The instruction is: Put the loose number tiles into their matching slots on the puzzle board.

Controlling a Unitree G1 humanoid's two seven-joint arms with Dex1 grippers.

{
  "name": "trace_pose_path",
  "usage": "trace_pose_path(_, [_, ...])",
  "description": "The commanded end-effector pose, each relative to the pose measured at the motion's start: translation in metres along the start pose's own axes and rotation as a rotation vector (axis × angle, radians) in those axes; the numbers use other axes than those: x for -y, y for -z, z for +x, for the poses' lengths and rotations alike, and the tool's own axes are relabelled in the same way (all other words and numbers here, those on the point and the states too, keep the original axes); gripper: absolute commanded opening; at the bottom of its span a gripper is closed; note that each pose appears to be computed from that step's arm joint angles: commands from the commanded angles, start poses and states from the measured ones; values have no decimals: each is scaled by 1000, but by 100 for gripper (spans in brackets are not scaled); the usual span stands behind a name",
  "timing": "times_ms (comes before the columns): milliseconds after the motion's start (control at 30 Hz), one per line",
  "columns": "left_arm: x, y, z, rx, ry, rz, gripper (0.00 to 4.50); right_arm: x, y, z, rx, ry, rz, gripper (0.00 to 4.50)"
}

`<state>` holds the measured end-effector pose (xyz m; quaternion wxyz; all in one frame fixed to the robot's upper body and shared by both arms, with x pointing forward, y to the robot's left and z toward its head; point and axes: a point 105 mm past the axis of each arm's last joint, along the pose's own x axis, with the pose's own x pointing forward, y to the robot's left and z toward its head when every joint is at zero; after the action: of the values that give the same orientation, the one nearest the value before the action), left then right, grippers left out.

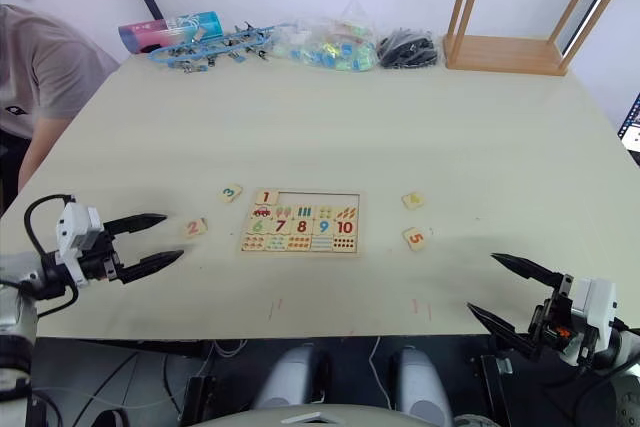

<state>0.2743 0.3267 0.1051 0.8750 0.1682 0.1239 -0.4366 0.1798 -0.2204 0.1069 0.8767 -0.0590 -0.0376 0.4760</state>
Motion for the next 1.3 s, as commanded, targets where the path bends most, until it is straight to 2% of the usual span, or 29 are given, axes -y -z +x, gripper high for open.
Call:
trace_pose_path(33, [-3, -4, 3, -47, 83, 51, 445, 1, -10, 7, 28, -37, -28, 450])
trace_pose_path(267, [-7, -3, 17, -161, 191, 113, 445, 8, -14, 13, 39, -44, -56, 450])
trace_pose_path(400, [-14, -5, 17, -200, 193, 126, 445, 8, -16, 11, 33, -41, -73, 450])
trace_pose_path(733, [-13, 3, 15, -208, 182, 93, 445, 6, -17, 12, 36, -33, -82, 450])
trace_pose_path(767, [-13, 3, 15, -195, 176, 82, 407, 6, -17, 12, 36, -34, -83, 450])
trace_pose_path(833, [-13, 3, 16, -186, 174, 75, 380, 7, -18, 13, 38, -38, -86, 450])
trace_pose_path(933, [-12, 4, 17, -182, 174, 70, 242, 8, -18, 15, 40, -42, -88, 450])
trace_pose_path(1067, [-10, 6, 18, -180, 178, 69, 92, 9, -19, 16, 43, -48, -89, 450])
trace_pose_path(1300, [-13, -5, 21, -138, 175, 111, 95, 8, -19, 19, 55, -59, -88, 450])
